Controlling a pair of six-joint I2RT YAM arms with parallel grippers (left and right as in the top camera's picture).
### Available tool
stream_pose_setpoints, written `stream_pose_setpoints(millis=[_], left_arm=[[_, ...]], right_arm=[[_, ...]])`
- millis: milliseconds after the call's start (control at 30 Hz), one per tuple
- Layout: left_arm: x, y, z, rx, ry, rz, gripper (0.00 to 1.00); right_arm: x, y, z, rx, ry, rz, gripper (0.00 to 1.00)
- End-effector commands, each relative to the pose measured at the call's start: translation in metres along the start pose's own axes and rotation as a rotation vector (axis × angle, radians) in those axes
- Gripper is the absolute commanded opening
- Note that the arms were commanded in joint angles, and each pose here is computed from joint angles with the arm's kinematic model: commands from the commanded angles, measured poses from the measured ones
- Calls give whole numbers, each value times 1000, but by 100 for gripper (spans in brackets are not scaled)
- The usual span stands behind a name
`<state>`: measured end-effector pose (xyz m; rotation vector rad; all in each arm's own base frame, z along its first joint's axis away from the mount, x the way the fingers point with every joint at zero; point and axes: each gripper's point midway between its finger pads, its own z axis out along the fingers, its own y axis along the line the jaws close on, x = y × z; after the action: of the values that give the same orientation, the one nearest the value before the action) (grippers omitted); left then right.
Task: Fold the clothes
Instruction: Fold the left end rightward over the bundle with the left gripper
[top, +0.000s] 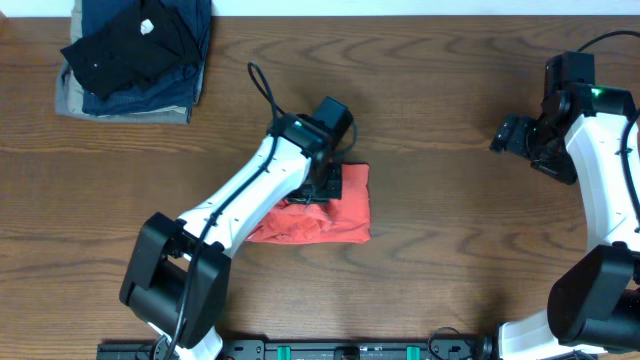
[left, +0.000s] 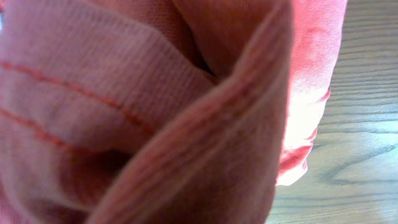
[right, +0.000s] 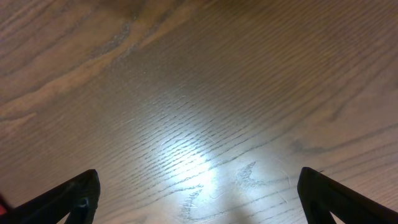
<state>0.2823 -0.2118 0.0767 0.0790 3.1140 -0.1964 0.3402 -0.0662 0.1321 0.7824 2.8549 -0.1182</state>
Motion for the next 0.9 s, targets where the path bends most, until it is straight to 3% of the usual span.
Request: stream_pose_setpoints(millis=[0,267,333,567,667,867], left_arm=[[2,-10,1,12,-16,-25,16],[-2,-22,7,42,-55,-14,17],[-2,-23,7,43,-55,-13,27],[0,-46,-4,113,-53,79,32],[1,-64,-5,154,-73,116,47],[6,-89,-3,189,-105,174,51]], right_arm=[[-3,1,-5,-8,-15,-9,99],[-3,1,-5,-8,-15,-9,99],[-3,1,-5,-8,-15,-9,99],[-3,1,-5,-8,-15,-9,99],[-3,1,-5,-8,-15,-9,99],[-3,1,-5,-8,-15,-9,99]])
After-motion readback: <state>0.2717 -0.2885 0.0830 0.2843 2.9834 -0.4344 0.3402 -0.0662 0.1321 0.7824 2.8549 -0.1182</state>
